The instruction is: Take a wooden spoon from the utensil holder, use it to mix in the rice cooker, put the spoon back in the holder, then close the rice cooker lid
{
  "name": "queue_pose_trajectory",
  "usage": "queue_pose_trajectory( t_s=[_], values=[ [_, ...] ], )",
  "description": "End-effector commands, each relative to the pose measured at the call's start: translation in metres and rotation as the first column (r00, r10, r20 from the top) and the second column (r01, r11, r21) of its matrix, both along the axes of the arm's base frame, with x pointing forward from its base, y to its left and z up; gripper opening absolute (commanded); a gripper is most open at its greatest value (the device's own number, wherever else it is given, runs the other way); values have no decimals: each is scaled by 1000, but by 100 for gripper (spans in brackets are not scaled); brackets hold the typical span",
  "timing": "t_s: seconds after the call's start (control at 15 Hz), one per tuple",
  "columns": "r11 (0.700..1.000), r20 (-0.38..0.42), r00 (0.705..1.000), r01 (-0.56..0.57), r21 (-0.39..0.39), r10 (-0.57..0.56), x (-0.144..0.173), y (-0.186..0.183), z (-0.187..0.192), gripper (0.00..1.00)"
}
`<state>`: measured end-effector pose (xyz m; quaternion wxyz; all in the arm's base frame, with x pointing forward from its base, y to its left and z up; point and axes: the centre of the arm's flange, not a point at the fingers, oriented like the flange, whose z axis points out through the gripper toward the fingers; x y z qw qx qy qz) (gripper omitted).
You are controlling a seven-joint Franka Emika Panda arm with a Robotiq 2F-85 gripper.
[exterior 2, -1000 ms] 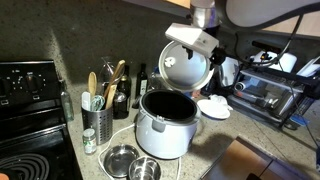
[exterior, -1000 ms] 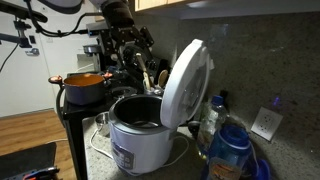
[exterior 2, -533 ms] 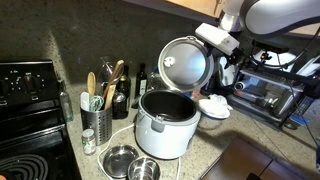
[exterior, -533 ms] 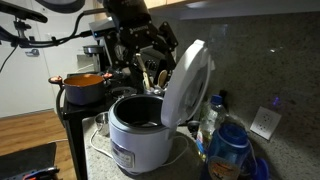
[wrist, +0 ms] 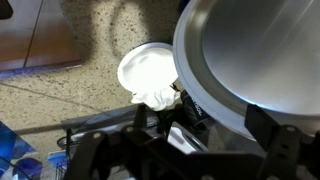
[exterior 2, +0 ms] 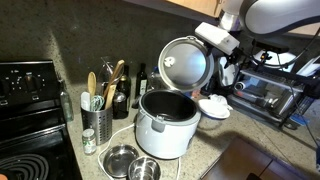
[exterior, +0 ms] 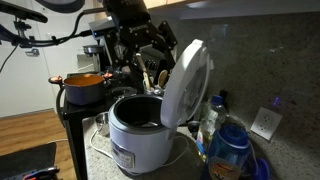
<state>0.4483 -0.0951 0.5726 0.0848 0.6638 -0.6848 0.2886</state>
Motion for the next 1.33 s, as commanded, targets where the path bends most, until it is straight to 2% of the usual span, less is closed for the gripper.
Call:
queue_pose_trajectory(
  t_s=[0.0,0.2,0.6,1.07,1.27],
  values=[
    [1000,29,1000,3,16,-3,-7,1,19,100],
    [999,76,997,17,38,-20,-17,3,36,100],
    [978,206,960,170,121,-192,-38,-10,66,100],
    [929,188,931,260,265,-314,-20,-44,37,100],
    [916,194,922,272,295,-336,-5,-48,30,100]
  ],
)
